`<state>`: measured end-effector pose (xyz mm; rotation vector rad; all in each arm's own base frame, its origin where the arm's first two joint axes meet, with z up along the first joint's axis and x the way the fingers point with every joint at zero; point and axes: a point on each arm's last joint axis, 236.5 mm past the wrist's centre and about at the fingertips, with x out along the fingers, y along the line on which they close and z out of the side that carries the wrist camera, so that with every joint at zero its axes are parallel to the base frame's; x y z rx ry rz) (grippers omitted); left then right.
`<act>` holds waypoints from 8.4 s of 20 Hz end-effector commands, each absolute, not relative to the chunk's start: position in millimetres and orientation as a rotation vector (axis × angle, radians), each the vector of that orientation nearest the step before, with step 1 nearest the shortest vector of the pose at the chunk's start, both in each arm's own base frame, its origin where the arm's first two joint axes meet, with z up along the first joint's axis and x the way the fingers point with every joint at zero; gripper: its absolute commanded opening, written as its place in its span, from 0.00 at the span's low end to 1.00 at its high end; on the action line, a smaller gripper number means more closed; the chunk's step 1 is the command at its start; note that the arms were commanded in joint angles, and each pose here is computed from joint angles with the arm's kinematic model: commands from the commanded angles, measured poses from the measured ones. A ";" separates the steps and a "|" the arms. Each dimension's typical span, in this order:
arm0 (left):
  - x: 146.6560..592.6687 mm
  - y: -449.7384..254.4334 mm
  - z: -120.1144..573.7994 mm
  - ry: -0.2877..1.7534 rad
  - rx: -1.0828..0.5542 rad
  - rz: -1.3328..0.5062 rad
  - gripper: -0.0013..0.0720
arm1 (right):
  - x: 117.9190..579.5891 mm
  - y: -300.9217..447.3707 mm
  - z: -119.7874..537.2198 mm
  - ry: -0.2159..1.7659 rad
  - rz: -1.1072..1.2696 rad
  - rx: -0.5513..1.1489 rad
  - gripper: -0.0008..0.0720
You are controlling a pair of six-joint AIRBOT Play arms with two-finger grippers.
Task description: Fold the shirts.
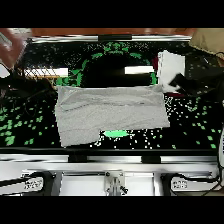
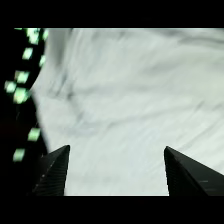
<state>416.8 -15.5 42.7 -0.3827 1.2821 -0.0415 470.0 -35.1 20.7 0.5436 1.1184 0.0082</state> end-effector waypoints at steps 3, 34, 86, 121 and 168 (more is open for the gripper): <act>287.5 14.2 -15.8 1.669 -0.347 0.024 0.97 | 311.6 -136.9 -4.6 1.597 -0.240 0.313 0.83; 270.6 -73.8 -72.8 1.451 -0.587 -0.267 0.06 | 311.1 -34.9 -93.6 1.544 -0.019 0.647 0.93; 533.0 -35.4 96.8 0.722 -0.224 -0.187 0.06 | 566.1 18.9 38.5 0.811 0.103 0.158 0.12; 269.8 -36.5 -27.4 1.805 -0.268 -0.233 0.84 | 336.0 -16.0 -37.2 1.712 0.087 0.148 0.66; 160.8 -91.2 -59.2 1.721 -0.318 -0.356 0.05 | 197.2 -6.5 -108.0 1.959 0.119 0.510 0.90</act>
